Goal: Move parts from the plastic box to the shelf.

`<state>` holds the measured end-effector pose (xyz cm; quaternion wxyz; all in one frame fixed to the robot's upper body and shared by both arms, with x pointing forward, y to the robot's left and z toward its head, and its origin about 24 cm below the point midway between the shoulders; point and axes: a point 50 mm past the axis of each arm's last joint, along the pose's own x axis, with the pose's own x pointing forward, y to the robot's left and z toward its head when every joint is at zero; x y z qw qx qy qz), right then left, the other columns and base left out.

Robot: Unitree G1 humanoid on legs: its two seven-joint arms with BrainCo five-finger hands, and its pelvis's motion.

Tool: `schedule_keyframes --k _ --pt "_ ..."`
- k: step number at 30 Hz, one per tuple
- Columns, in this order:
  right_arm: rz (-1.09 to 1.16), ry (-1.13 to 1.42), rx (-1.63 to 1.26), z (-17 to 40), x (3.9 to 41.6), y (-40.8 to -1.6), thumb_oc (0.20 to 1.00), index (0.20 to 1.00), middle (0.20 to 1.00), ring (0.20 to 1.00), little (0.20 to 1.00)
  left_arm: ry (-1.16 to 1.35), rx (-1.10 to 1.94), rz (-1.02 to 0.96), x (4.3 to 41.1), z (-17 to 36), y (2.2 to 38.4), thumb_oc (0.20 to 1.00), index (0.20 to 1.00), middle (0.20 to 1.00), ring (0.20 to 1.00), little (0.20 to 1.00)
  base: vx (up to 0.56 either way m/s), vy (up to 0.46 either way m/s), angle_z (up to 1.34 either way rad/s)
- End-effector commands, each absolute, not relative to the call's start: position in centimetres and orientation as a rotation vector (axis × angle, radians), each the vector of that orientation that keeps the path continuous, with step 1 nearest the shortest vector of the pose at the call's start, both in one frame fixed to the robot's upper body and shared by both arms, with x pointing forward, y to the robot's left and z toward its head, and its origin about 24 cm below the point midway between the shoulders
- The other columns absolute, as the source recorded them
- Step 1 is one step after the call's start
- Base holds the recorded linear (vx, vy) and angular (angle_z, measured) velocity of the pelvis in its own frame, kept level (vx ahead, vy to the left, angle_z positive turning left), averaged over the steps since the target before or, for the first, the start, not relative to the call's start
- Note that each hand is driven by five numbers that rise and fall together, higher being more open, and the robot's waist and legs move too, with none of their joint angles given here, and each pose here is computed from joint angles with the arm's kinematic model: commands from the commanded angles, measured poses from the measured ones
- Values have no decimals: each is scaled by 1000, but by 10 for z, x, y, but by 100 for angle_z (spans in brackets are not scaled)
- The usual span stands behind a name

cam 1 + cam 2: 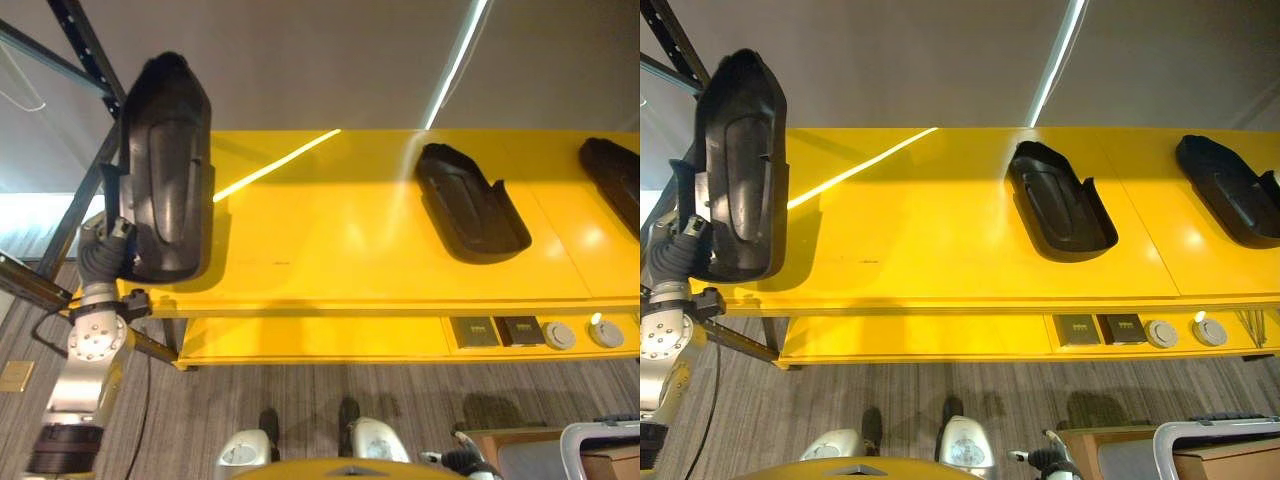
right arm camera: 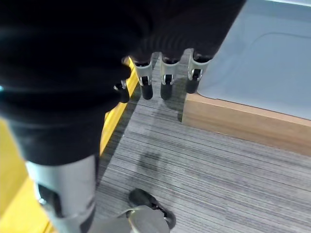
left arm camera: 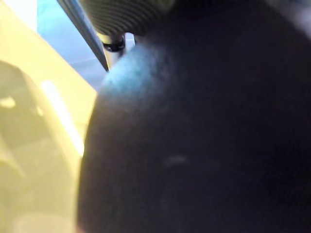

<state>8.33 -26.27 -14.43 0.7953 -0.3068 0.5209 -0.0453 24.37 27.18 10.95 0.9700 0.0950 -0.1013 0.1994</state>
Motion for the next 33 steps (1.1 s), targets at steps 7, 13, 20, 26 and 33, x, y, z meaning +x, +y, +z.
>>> schedule_keyframes --k 7,13,20,26,33 --pt "1 1272 -705 -150 66 -275 1000 1000 1000 1000 1000 -225 223 411 267 119 258 200 200 200 200 200 39 -76 -2" --pt "87 1269 -770 -146 75 -277 1000 1000 1000 1000 1000 98 482 514 280 67 281 200 200 200 200 200 49 -48 -11" --pt "119 1267 -807 -146 80 -279 1000 1000 1000 1000 1000 269 677 516 296 52 298 200 200 200 200 200 25 -7 -7" --pt "134 1253 -831 -145 82 -278 1000 1000 1000 1000 1000 337 631 489 302 37 287 200 200 200 200 200 5 2 -7" --pt "139 1250 -831 -146 84 -276 1000 1000 1000 1000 1000 351 566 458 305 30 274 200 200 200 200 200 0 0 0"
